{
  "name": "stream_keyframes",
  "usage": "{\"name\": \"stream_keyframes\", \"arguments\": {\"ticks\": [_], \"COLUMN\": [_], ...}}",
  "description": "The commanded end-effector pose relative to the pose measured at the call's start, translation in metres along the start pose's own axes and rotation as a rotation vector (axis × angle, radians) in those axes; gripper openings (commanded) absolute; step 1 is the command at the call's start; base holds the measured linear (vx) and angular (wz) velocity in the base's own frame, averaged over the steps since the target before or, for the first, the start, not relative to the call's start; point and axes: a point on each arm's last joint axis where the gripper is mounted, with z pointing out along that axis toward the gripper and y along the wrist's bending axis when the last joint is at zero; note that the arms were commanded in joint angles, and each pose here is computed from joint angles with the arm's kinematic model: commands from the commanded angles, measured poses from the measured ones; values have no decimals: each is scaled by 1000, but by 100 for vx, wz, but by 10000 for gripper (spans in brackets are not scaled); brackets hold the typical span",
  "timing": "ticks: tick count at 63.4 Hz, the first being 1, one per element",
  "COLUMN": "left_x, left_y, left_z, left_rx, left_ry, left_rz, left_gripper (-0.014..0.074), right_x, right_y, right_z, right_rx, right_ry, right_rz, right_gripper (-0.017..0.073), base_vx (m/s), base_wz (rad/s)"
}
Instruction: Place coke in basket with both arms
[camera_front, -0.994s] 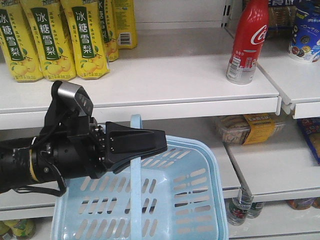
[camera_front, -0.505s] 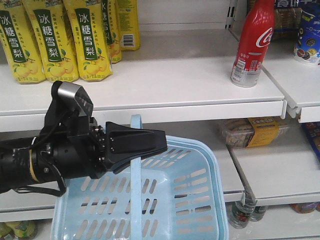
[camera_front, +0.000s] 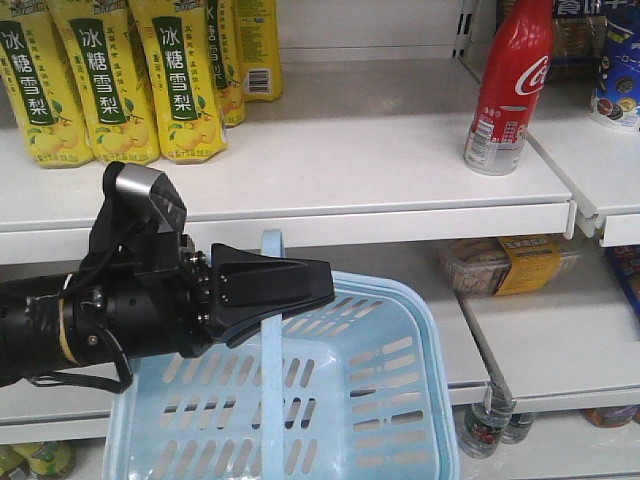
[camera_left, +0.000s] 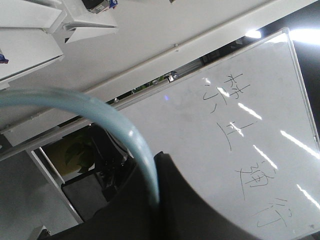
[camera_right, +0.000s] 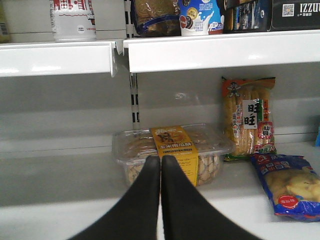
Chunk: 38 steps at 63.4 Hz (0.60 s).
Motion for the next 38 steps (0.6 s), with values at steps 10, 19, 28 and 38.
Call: {"name": "stream_keyframes", "arguments": {"ticks": [10, 19, 28, 38], "left_x": [3, 3, 3, 3], "left_y": [-36, -36, -36, -36], "left_z": [-2, -2, -2, -2], "left_rx": [257, 257, 257, 257], "left_ry": [54, 54, 54, 54], "left_rz": [29, 29, 29, 29], "left_gripper": [-8, -8, -8, -7], "right_x": [-2, -2, -2, -10], "right_y": [1, 1, 1, 1], "right_z": [-1, -1, -1, -2], "right_rx": [-5, -5, -6, -30], "right_ry": [-67, -67, -70, -158], "right_rz": [-12, -12, -12, 283], "right_gripper": [-5, -5, -5, -5], "base_vx": [0, 0, 0, 0], "base_wz": [0, 0, 0, 0]}}
